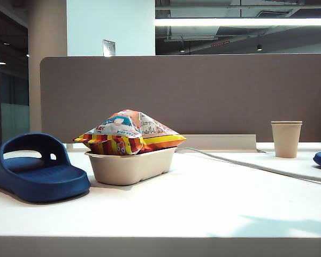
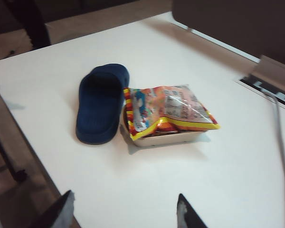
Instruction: Pick up a bag of chips and put them in the box.
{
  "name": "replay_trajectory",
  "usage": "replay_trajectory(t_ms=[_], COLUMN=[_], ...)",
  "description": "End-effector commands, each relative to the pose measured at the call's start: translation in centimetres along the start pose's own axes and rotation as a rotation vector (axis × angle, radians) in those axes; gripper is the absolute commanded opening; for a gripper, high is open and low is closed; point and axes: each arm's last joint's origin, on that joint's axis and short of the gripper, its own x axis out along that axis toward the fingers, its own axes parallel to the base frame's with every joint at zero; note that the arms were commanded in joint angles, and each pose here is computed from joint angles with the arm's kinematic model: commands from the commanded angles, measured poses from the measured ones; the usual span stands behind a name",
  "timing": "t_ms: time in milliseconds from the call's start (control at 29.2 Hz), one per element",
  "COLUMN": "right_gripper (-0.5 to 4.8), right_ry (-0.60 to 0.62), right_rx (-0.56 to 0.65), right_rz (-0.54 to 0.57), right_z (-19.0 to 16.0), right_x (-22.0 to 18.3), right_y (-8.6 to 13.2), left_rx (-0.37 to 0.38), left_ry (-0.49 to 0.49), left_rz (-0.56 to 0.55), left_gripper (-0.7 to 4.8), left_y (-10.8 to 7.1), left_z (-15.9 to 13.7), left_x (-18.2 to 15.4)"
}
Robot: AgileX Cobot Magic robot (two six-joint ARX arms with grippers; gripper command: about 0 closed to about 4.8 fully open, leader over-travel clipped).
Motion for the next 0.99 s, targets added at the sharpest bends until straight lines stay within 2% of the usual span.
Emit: replay_trajectory(t_ms=[34, 274, 480, 788, 994], right_gripper=[2.72, 2.7, 2.69, 2.68, 2.68], right_ry=[-0.042, -0.089, -0.091, -0.077, -0.058], right_rx=[-0.014, -0.019, -0.047, -0.053, -0.05], right_rz=[0.036, 0.054, 0.095, 0.103, 0.111], right_z=[-0.5, -2.2, -3.5, -4.9, -6.1], right_x=[0.8, 2.4, 3.2, 4.0, 4.6], right_y=[0.1, 0.1, 0.3, 0.3, 0.3], left_rx=[-0.001, -0.011, -0.022, -0.029, -0.017], left_ry=[0.01, -0.004, -0.023, -0.062, -0.114], left_rz=[0.004, 0.023, 0.039, 0.061, 0.058], left_gripper=[2.15, 2.15, 2.15, 2.15, 2.14], left_y=[-0.3, -0.7, -0.7, 0.0, 0.5], left_z=[-0.5, -2.2, -4.8, -8.1, -8.6], left_x=[-0.8, -2.3, -2.6, -1.1, 0.5])
